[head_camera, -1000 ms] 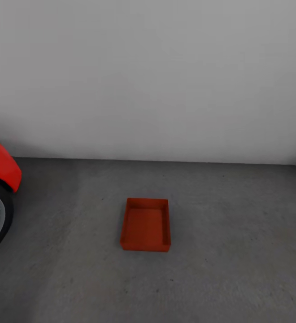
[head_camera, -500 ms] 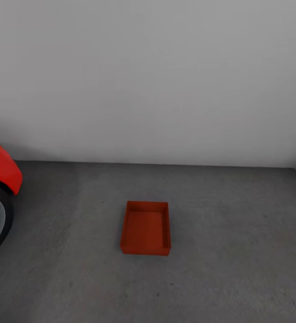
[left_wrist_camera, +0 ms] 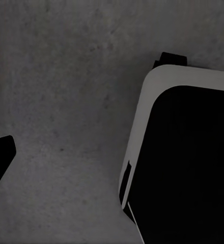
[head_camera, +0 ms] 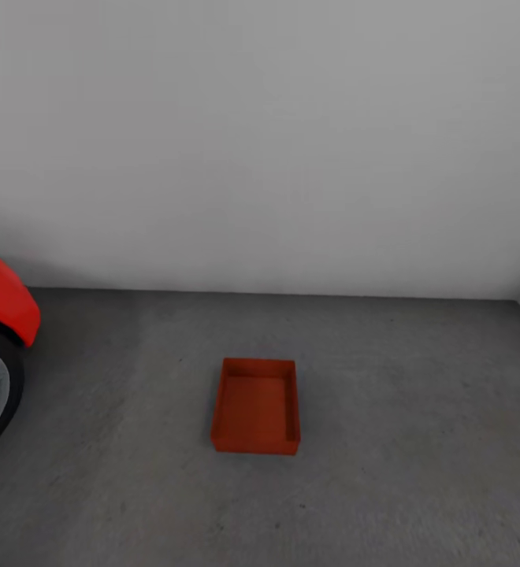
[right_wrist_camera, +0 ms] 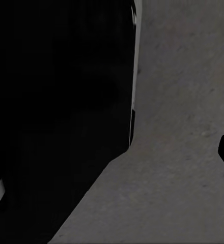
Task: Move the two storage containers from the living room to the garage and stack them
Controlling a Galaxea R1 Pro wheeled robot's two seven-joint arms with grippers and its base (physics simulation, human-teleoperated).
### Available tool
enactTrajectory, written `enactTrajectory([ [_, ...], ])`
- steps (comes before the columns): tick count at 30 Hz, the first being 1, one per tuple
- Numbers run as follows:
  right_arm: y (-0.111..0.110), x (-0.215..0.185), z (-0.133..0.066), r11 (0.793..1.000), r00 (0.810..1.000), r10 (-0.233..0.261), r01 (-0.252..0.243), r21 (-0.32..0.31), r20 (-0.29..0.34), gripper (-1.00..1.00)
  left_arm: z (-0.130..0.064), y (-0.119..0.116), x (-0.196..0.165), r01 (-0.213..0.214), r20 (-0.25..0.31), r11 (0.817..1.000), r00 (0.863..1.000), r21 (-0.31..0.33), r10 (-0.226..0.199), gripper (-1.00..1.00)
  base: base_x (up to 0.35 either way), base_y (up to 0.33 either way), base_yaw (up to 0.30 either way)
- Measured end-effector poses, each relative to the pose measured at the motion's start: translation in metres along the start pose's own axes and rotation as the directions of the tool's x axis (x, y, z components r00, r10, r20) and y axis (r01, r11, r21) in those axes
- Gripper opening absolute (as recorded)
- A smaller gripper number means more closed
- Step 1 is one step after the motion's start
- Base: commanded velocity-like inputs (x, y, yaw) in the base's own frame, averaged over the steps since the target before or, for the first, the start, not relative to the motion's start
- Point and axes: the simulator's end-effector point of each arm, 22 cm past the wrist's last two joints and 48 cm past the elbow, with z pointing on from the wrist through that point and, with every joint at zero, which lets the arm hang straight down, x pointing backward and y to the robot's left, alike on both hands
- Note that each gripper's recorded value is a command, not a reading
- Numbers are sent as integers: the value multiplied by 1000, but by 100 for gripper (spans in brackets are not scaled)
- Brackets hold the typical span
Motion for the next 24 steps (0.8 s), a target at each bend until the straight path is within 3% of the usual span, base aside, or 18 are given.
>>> enactTrajectory([
  [24,-3,-14,0,1000,999,-1,1,6,34,100,-4,-2,-16,8,38,1000,999,7,-8,100,0,0,0],
])
